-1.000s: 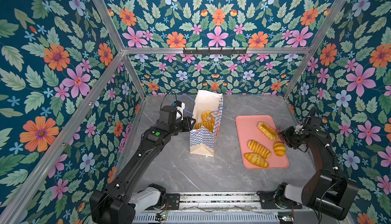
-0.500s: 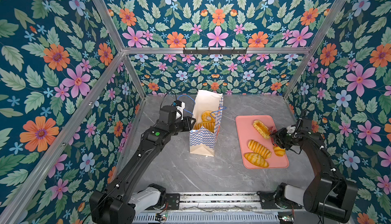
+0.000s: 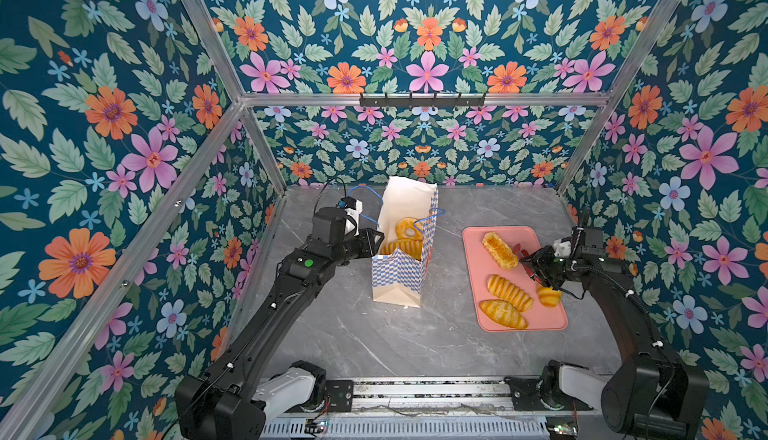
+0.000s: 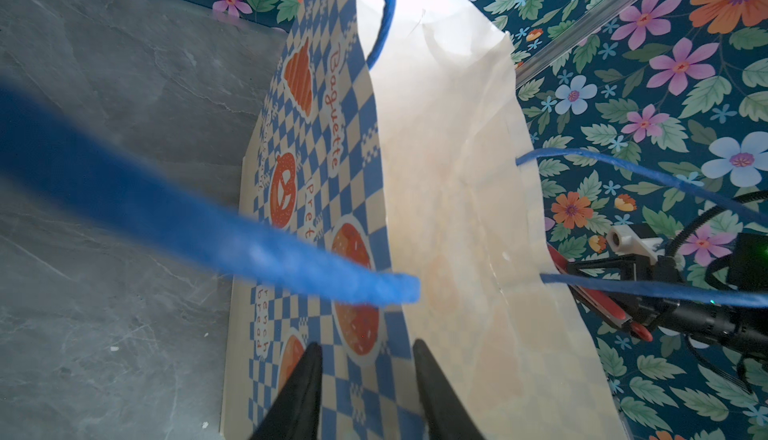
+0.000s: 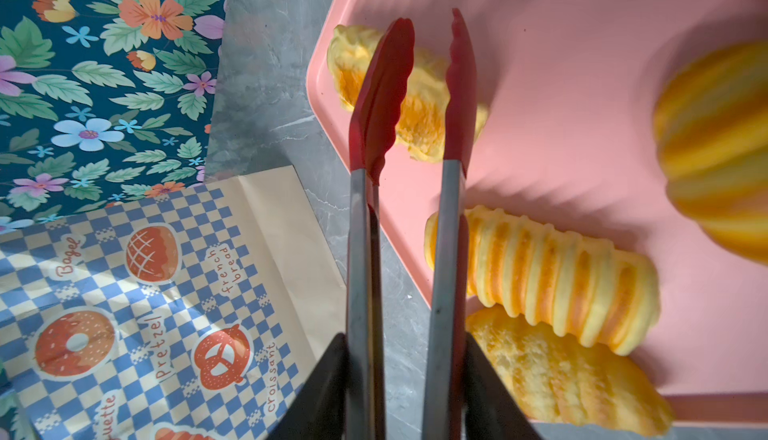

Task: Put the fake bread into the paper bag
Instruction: 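Lower the tongs and close them on the long crinkled yellow bread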

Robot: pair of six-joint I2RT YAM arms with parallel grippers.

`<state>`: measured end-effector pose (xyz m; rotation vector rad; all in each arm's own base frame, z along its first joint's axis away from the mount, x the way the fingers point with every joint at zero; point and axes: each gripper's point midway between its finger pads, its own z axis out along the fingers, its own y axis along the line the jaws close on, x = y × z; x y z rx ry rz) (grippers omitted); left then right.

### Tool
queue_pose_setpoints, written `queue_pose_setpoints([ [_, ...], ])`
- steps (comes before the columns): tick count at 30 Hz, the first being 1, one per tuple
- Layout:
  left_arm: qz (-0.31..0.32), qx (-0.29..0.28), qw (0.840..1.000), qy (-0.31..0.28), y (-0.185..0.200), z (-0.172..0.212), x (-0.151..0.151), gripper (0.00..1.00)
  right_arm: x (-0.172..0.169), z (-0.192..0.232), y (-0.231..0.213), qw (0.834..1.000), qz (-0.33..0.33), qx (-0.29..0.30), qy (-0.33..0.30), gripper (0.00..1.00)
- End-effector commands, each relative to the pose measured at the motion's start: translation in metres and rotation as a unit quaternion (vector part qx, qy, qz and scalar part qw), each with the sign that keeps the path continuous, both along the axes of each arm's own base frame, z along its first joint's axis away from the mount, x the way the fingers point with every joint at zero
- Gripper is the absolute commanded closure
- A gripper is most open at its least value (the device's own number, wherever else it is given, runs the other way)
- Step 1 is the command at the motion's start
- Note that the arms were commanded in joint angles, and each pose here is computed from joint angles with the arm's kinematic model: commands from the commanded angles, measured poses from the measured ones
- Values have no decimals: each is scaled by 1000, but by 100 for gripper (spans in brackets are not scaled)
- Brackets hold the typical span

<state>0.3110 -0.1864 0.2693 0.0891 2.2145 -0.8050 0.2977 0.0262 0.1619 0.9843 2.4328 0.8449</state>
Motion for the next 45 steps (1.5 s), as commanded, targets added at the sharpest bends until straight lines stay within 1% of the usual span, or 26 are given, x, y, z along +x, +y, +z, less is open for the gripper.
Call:
queue_pose_setpoints([
  [1,-3,0,1000,-5,-1,3,1,62,-5,0,-10,999,11,-49,2,59],
  [7,-3,0,1000,-2,-2,2,3,62,-1,7,-21,993,43,-112,-17,60],
  [11,-6,-1,1000,-2,-3,3,3,62,2,14,-20,990,62,-120,-32,61],
  [13,-4,0,1000,-5,-2,4,3,62,4,19,-15,990,73,-115,-38,61],
  [15,-4,0,1000,-5,-2,4,3,62,4,24,-8,987,92,-126,-36,61],
  [18,-5,2,1000,-5,-3,6,4,62,4,30,10,975,139,-169,-27,61],
  [23,-1,7,1000,-9,1,10,3,62,4,32,35,949,211,-234,2,61],
  [28,0,5,1000,-9,0,10,2,62,5,30,48,913,269,-305,38,61],
  [31,1,3,1000,-8,1,9,1,62,8,28,52,897,288,-333,51,60],
  [38,-1,2,1000,-7,1,8,1,62,18,27,57,876,312,-361,67,58],
  [45,-4,2,1000,-4,-1,5,1,62,23,26,54,865,323,-375,79,54],
])
